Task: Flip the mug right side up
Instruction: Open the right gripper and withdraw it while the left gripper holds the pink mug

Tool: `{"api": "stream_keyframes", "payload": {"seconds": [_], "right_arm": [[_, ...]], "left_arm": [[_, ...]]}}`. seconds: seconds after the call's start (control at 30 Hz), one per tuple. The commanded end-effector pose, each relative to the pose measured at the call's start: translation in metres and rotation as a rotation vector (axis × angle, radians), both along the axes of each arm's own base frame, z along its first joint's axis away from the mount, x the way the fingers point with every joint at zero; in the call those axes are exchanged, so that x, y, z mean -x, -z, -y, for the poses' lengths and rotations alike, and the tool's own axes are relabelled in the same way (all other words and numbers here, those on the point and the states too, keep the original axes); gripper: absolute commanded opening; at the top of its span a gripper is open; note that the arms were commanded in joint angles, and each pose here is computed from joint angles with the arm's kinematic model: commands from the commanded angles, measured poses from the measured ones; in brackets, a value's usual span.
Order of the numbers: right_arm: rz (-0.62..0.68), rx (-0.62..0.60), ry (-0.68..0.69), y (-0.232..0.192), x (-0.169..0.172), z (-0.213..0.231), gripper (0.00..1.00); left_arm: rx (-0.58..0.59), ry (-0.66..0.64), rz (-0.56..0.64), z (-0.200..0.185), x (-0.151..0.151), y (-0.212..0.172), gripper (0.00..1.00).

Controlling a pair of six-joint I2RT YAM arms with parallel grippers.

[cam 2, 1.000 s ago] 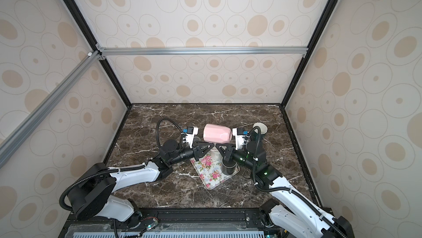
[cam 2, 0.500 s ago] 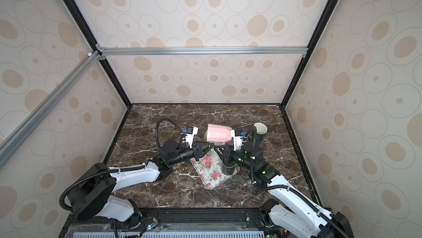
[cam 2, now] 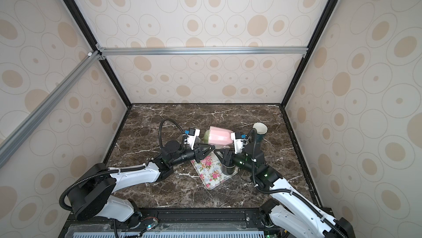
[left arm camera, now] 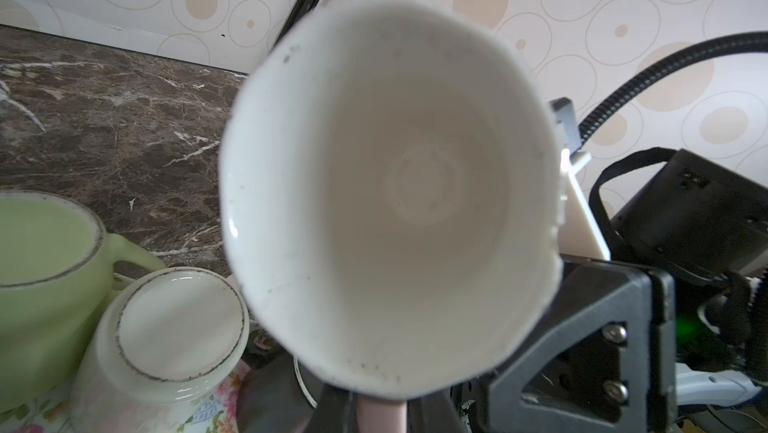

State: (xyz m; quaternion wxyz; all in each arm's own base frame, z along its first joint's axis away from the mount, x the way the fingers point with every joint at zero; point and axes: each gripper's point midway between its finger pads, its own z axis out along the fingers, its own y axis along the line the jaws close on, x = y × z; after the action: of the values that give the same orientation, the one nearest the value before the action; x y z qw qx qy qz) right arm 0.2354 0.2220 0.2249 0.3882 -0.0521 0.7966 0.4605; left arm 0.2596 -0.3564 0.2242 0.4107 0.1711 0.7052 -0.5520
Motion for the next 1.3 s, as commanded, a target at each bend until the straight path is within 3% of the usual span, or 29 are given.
{"api": "stream_keyframes", "payload": {"seconds": [0.0,0.73,1.27], "right_arm": [[0.013,0.012,0.008,0.001,0.004,0.004,0.57],[0.042,0.014,0.134,-0.002,0.013,0.035,0.70],[0.048,0.034,0.285,0.011,0.024,0.073,0.92]], "left_arm": [[0.109,-0.024,0.142,0.003,-0.006,-0.058,0.00],[0.016,-0.128,0.092,-0.008,-0.023,-0.049,0.00],[-0.065,-0.227,0.011,-0.021,-0.040,-0.034,0.00]]}}
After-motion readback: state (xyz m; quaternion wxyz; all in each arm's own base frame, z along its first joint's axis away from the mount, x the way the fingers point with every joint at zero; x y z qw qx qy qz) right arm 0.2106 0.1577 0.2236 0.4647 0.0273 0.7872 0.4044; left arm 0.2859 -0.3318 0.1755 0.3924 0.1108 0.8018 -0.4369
